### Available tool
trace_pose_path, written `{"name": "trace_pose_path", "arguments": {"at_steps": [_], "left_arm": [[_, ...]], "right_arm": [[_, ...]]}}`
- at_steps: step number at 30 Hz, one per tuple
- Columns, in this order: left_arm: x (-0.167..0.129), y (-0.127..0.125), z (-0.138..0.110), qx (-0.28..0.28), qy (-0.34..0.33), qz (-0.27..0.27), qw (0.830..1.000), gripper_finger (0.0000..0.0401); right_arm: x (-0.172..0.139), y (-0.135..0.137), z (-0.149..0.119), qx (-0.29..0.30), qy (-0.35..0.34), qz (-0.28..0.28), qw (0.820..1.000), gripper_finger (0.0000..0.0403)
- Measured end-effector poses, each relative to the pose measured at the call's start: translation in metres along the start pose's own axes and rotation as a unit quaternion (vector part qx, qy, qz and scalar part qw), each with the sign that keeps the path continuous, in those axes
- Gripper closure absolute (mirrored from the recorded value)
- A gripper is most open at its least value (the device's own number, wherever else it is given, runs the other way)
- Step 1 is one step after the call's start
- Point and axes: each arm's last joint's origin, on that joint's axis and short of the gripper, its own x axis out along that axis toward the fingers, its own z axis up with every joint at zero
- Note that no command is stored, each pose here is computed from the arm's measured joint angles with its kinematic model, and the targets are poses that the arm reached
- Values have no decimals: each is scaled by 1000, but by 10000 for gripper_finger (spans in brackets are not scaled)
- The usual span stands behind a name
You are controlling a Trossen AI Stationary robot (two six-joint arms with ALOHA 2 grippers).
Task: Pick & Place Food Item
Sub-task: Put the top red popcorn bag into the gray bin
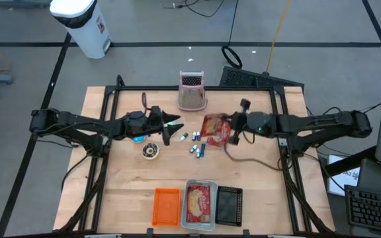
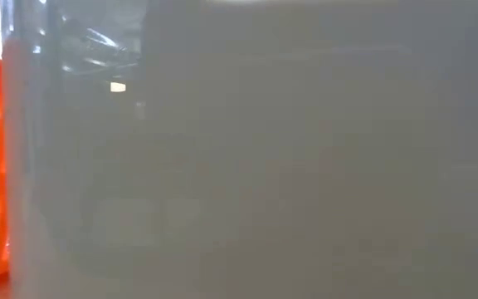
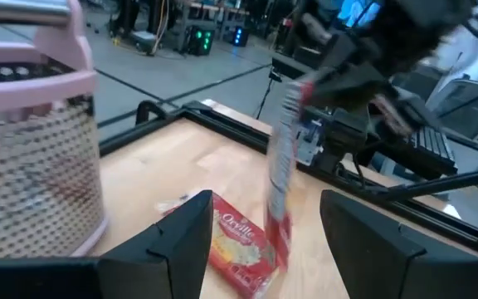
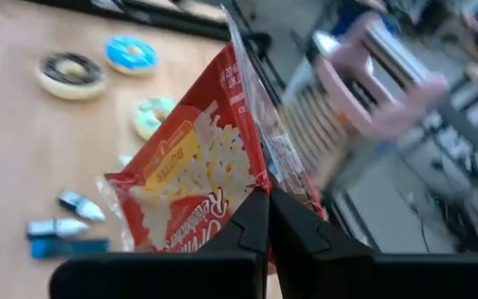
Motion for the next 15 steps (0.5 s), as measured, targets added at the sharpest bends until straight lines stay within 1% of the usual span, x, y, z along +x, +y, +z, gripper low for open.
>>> {"name": "trace_pose_path", "arguments": {"at_steps": [4, 6, 8, 13, 15], "left_arm": [[21, -10, 6, 6, 24, -56, 998, 176], [31, -16, 10, 13, 54, -76, 996, 176], [40, -19, 17, 24, 92, -72, 993, 176], [56, -26, 36, 68, 183, -39, 980, 176], [62, -29, 43, 74, 199, -35, 976, 176]], "right_arm": [[12, 21, 1, -30, -6, 25, 999, 403], [17, 29, -1, -42, 0, 33, 999, 403], [23, 35, -1, -43, -1, 37, 998, 403], [31, 46, -2, -47, -6, 44, 998, 403], [32, 47, -1, -45, -9, 45, 998, 403]]}}
